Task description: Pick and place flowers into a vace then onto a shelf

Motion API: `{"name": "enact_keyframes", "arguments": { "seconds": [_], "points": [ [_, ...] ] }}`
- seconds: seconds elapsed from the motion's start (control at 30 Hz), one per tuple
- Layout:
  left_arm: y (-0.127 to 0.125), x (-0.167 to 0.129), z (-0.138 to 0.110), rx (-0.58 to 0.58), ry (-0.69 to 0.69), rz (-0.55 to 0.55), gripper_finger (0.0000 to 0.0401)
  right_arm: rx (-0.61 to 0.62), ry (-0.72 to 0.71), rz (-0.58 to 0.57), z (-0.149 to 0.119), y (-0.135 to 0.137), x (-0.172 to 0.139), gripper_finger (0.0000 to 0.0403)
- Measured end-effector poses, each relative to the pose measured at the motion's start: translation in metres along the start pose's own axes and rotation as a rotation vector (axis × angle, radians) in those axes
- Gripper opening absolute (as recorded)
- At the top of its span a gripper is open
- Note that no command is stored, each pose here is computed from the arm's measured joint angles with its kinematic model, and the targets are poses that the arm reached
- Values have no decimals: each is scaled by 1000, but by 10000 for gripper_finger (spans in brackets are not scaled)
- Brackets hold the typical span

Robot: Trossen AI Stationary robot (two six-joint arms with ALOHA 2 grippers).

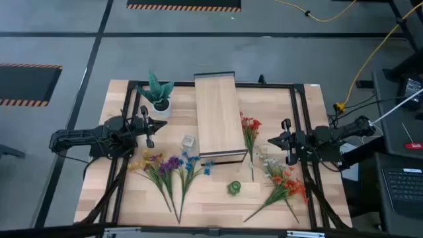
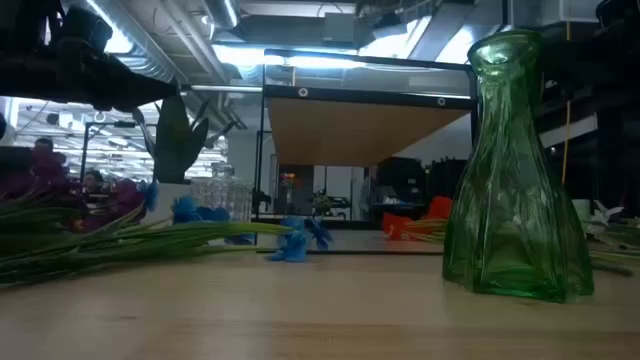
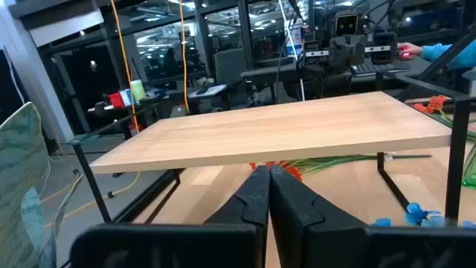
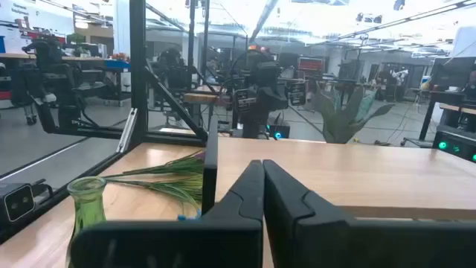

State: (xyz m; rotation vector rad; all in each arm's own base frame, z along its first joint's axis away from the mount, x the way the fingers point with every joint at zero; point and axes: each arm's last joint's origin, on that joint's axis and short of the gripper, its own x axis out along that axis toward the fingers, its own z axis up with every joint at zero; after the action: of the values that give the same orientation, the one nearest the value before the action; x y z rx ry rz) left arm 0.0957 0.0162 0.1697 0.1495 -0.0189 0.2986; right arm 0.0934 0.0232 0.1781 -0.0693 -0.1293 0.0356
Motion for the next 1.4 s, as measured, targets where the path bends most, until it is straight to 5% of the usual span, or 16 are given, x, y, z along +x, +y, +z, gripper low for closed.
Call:
{"name": "enact_keyframes", "arguments": {
  "seconds": [1.4],
  "points": [
    [0,0,0,0,0,1,6,-1,0,0,0,0,0,3]
  ]
}}
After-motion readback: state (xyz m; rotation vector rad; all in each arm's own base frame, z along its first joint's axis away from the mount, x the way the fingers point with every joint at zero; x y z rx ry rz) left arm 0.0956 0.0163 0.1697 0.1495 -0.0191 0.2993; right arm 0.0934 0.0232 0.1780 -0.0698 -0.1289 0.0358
